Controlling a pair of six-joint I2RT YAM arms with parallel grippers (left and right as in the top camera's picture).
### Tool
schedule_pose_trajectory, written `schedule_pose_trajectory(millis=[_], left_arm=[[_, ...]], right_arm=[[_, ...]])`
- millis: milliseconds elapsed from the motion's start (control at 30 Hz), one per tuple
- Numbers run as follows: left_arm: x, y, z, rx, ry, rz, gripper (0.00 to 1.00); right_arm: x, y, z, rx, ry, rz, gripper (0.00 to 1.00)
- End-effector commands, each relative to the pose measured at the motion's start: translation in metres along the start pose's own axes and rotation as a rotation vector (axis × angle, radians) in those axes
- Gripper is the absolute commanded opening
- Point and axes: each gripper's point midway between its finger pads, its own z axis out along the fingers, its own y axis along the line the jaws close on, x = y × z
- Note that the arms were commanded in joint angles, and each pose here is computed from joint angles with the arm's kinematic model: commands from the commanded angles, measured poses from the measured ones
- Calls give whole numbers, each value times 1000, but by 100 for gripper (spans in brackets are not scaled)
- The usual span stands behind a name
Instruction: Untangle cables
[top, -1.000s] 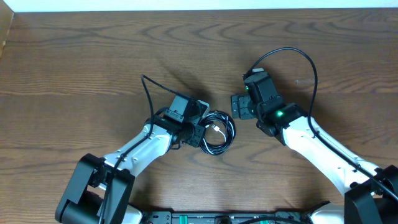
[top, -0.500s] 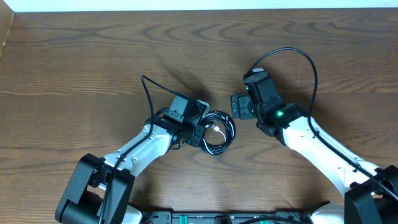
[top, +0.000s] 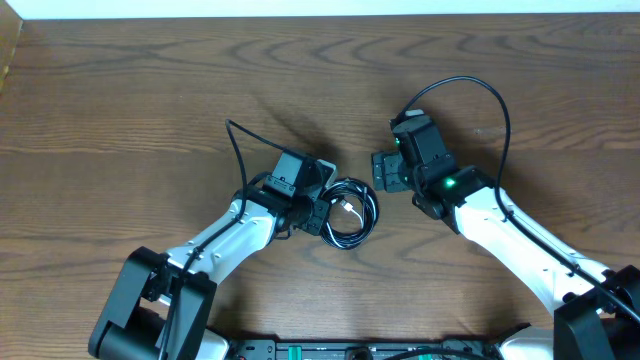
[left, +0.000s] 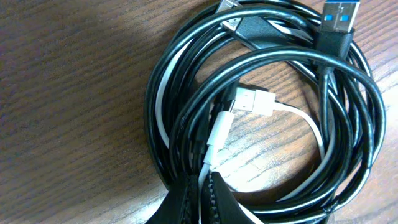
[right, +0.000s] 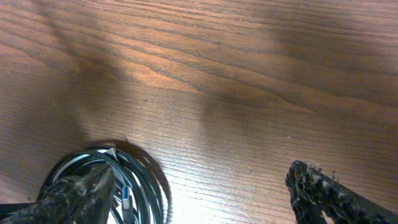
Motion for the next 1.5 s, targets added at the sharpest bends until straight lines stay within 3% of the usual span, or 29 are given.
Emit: schedule_pose_trajectory(millis=[0,467,667,767,900,967,1133,1267,1467], left_arm=[[-17,-13,-15,48,-52,21,8],[-66,-49,-125,88,-395,126,7],[-71,-55,-147,92,-463,146,8],[-68,-54,-141,90,-439,139,11],[-58,-47,-120,85,-355,113,42],[-51,-42,-104,77,-294,94,50],[-33,-28,-62,57,-155,60,51],[-14,-3,-28,-35,-37,31,36],[7,8,5,-44,70,37,33]], right_arm=[[-6,1,-4,-9,-15,14,84],[-9,2,-4,-13,-26,36,83],[-5,13,-4,-73,-4,44,81],[-4,16,-4,-91,3,44,82],[-4,16,-4,-91,2,44,83],[-4,16,-4,-91,2,44,83],[-4,16,-4,-90,3,44,84],[-4,16,-4,-90,3,44,84],[-4,16,-4,-90,3,44,85]])
